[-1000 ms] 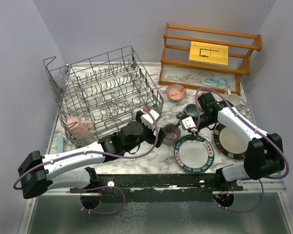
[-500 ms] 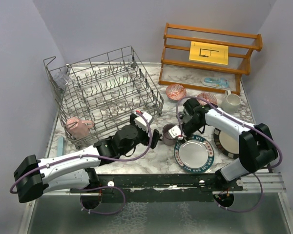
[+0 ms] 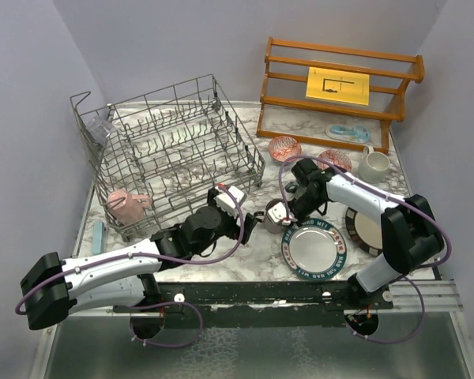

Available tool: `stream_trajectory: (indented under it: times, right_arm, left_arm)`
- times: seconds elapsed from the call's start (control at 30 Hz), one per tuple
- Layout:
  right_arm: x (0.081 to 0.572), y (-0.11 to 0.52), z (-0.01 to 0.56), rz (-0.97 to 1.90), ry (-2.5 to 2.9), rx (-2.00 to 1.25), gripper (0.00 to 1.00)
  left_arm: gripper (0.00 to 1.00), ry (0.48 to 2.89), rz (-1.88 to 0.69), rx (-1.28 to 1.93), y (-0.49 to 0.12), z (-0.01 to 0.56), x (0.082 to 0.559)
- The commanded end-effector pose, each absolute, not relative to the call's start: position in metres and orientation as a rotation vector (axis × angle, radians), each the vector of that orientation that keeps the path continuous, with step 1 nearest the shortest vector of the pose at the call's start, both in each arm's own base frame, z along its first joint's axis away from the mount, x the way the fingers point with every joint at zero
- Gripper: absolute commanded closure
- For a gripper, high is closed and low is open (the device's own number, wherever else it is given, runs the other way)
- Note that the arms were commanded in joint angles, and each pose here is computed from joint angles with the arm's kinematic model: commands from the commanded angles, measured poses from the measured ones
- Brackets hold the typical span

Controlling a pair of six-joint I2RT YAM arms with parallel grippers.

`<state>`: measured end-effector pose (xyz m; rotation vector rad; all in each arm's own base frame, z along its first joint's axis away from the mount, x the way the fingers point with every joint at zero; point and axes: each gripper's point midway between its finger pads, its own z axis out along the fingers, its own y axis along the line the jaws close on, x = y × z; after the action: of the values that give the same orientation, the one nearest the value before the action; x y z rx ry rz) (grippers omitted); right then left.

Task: Load the mixed dishes into the dish rack
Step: Pick up the cup at the center of the board.

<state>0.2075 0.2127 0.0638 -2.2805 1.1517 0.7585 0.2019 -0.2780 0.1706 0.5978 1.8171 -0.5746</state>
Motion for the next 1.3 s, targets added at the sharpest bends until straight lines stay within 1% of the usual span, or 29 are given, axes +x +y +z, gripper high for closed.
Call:
stream_trajectory:
  times: [0.0, 0.1, 0.23, 0.43, 0.53, 0.63, 0.8, 0.93, 1.0, 1.07, 1.2, 1.27]
  right_arm:
    - [0.207, 0.225, 0.086, 0.801, 1.104, -2.237, 0.99]
    - [0.198, 0.236, 0.113, 0.864, 1.056, -2.156, 0.99]
    - [0.183, 0.243, 0.148, 0.936, 1.011, -2.068, 0.99]
    - [0.165, 0.243, 0.193, 1.016, 0.942, -1.921, 0.99]
    - [0.159, 0.236, 0.22, 1.064, 0.881, -1.794, 0.99]
    - [0.154, 0.23, 0.238, 1.074, 0.826, -1.707, 0.99]
    - [0.149, 0.226, 0.246, 1.074, 0.79, -1.653, 0.99]
    - [0.146, 0.225, 0.249, 1.072, 0.771, -1.634, 0.99]
    - [0.145, 0.224, 0.25, 1.074, 0.765, -1.625, 0.99]
    - [0.142, 0.224, 0.252, 1.078, 0.753, -1.618, 0.99]
    - [0.141, 0.225, 0.253, 1.084, 0.744, -1.609, 0.99]
    - [0.14, 0.225, 0.254, 1.087, 0.74, -1.604, 0.99]
  left_arm:
    - [0.05, 1.772, -0.579, 0.574, -0.274, 0.18, 0.205]
    - [0.05, 1.747, -0.606, 0.583, -0.273, 0.186, 0.201]
    - [0.04, 1.643, -0.707, 0.572, -0.272, 0.208, 0.19]
    - [0.01, 1.374, -0.941, 0.531, -0.269, 0.267, 0.164]
    - [0.01, 1.282, -1.016, 0.508, -0.265, 0.294, 0.154]
    - [0.01, 1.212, -1.074, 0.561, -0.27, 0.313, 0.143]
    - [0.02, 1.189, -1.097, 0.751, -0.292, 0.32, 0.137]
    - [0.02, 1.211, -1.048, 0.828, -0.297, 0.316, 0.153]
    - [0.04, 1.232, -1.04, 0.839, -0.297, 0.313, 0.168]
    - [0.06, 1.225, -1.066, 0.848, -0.299, 0.314, 0.174]
    - [0.07, 1.201, -1.153, 0.862, -0.311, 0.312, 0.175]
    - [0.09, 1.186, -1.203, 0.867, -0.317, 0.312, 0.173]
